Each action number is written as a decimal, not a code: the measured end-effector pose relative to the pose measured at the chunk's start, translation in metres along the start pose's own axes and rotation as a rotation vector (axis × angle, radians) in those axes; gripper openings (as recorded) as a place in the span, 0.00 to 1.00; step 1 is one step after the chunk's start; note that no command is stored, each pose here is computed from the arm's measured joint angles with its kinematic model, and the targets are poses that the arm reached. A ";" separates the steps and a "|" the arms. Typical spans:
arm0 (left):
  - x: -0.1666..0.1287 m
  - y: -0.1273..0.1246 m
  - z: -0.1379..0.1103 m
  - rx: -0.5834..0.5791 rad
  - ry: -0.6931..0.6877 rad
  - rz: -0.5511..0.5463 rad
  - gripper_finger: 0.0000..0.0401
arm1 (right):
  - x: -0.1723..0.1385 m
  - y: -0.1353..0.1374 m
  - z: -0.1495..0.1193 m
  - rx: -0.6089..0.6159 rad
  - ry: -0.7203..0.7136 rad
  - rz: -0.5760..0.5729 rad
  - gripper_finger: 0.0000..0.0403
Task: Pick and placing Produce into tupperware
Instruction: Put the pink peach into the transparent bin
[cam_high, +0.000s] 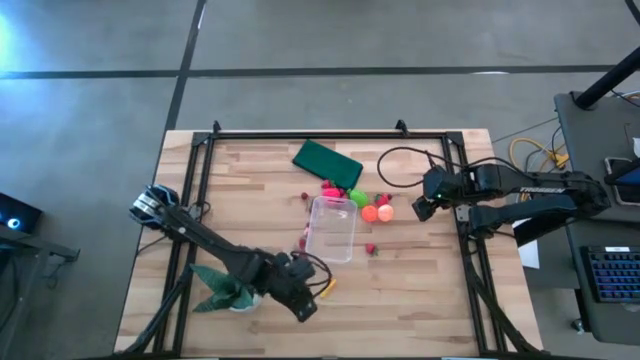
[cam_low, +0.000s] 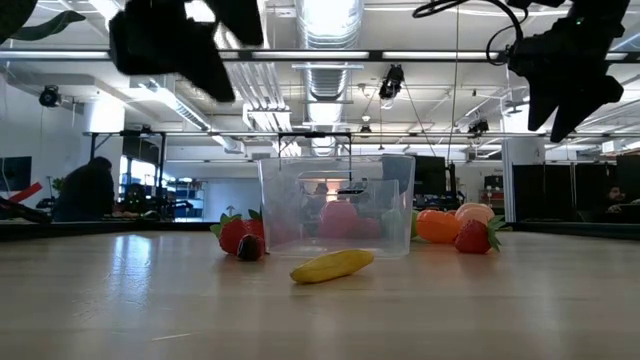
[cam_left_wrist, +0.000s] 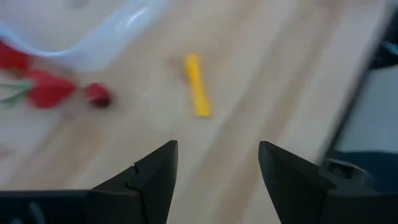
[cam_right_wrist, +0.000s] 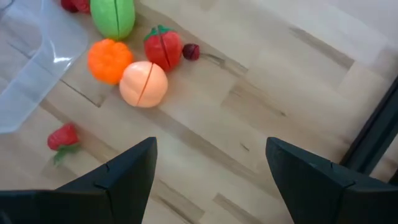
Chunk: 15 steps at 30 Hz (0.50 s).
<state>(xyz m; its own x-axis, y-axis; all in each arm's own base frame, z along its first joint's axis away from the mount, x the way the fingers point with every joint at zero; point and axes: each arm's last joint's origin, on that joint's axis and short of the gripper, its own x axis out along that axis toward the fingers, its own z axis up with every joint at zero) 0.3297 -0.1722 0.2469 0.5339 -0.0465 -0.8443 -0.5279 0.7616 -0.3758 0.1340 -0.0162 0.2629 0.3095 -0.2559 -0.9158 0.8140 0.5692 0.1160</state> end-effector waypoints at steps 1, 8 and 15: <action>0.003 0.004 0.003 -0.017 0.010 0.035 0.52 | 0.000 0.000 0.000 -0.005 -0.001 0.000 0.73; -0.006 0.025 0.025 0.302 0.084 0.152 0.52 | 0.000 -0.001 0.001 -0.039 -0.029 -0.022 0.73; -0.001 0.035 0.032 0.758 0.093 0.196 0.52 | 0.000 -0.001 0.001 -0.094 -0.021 -0.017 0.73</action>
<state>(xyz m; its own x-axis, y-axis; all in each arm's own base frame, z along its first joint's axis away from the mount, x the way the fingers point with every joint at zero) 0.3315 -0.1246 0.2463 0.4020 0.1061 -0.9095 0.0056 0.9930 0.1184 0.1337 -0.0169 0.2633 0.3074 -0.2817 -0.9089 0.7698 0.6351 0.0635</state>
